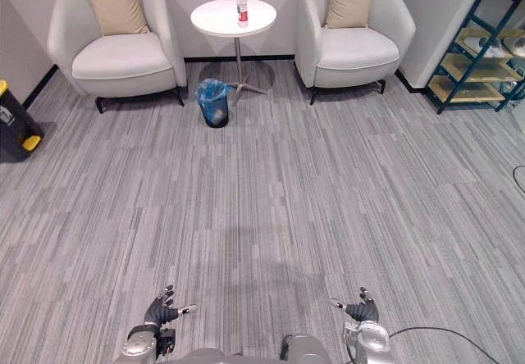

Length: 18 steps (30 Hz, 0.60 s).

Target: Gather rubbish on tea table into small bin, then transfer packed bag to large trash can.

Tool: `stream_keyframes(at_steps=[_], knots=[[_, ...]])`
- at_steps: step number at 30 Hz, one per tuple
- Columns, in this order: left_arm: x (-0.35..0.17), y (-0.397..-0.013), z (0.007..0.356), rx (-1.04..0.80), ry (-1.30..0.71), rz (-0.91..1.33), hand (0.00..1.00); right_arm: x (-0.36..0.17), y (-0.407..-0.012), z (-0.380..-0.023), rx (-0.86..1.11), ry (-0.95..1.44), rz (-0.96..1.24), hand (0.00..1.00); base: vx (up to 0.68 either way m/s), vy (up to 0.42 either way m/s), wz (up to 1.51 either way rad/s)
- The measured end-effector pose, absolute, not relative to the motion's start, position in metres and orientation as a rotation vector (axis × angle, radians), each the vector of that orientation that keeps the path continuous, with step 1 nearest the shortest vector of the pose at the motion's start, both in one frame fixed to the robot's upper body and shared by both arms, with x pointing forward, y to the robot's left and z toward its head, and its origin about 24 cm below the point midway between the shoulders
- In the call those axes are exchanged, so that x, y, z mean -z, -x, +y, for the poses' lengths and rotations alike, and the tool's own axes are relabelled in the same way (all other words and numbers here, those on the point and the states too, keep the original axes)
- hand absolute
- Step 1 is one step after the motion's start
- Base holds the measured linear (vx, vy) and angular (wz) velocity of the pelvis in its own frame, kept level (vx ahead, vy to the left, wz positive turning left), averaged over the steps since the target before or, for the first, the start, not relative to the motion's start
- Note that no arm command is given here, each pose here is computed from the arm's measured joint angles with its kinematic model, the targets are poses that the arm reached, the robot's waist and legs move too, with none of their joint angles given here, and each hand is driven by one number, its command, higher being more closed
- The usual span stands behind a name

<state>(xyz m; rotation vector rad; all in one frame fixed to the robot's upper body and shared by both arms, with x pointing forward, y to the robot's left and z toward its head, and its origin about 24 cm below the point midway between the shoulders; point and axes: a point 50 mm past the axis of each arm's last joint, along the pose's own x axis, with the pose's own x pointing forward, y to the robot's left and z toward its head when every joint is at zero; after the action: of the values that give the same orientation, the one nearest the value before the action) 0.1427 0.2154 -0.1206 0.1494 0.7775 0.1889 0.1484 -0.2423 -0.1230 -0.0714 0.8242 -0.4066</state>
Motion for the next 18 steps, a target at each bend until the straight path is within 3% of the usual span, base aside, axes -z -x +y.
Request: stream_keyframes(at_steps=[8,18], knots=[[0.118,-0.154,0.209,-0.179,-0.129,0.753,0.00,0.103,-0.178,-0.261,0.411,0.131,0.733,0.00,0.25,-0.166,0.02],[0.118,-0.156,0.200,-0.163,-0.105,0.749,0.00,0.109,-0.162,-0.259,0.430,0.119,0.751,0.00,0.30,-0.184,0.10]])
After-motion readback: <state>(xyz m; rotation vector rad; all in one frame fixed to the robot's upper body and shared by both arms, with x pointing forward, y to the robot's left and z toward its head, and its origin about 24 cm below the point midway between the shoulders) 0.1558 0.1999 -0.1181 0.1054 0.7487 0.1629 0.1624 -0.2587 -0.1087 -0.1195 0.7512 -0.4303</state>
